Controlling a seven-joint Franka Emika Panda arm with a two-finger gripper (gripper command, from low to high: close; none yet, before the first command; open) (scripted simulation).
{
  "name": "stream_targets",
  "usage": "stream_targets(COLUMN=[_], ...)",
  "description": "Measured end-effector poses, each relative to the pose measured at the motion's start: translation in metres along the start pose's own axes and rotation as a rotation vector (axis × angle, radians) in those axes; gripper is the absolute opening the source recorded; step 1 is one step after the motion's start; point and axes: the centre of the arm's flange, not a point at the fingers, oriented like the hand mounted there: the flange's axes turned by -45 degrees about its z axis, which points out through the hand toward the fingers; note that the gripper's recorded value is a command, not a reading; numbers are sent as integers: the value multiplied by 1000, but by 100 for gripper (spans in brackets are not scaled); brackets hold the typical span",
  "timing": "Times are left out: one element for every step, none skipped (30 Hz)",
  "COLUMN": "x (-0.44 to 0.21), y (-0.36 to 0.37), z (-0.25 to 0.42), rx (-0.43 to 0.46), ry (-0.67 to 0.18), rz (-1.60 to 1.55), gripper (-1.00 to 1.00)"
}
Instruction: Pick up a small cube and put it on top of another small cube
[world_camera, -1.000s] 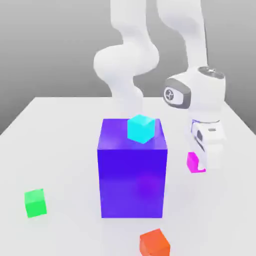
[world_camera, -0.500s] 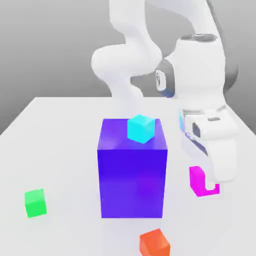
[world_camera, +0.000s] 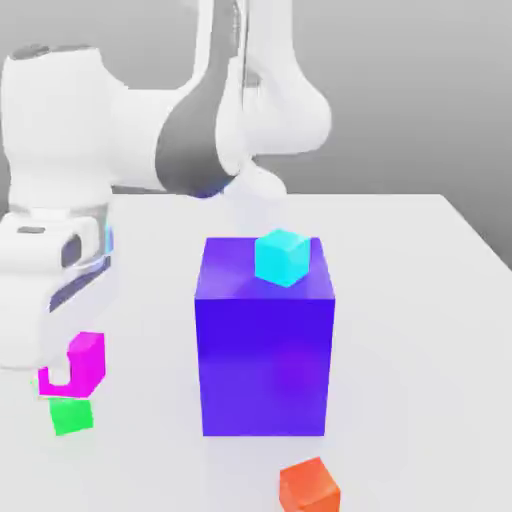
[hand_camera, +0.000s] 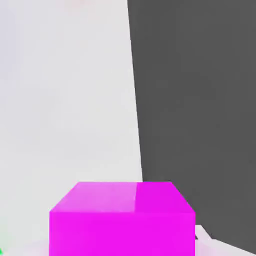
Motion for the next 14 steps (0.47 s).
stream_targets(x=[-14, -26, -35, -43, -50, -45, -43, -42, -41, -41, -41, -41, -41, -41], y=[-12, -27, -43, -62, -74, -76, -78, -80, -83, -85, -87, -87, -87, -87], z=[5, 11, 19, 27, 37, 47, 58, 69, 81, 92, 99, 99, 99, 99], rx=[22, 50, 82, 116, 136, 145, 149, 152, 153, 154, 155, 155, 155, 155], ry=[-2, -1, 2, 7, 10, 15, 17, 17, 17, 18, 17, 17, 17, 17], rz=[14, 30, 48, 68, 85, 73, 68, 66, 65, 66, 66, 66, 66, 66], gripper=[-100, -100, -100, -100, -100, -100, -100, -100, -100, -100, 100, 100, 100, 100])
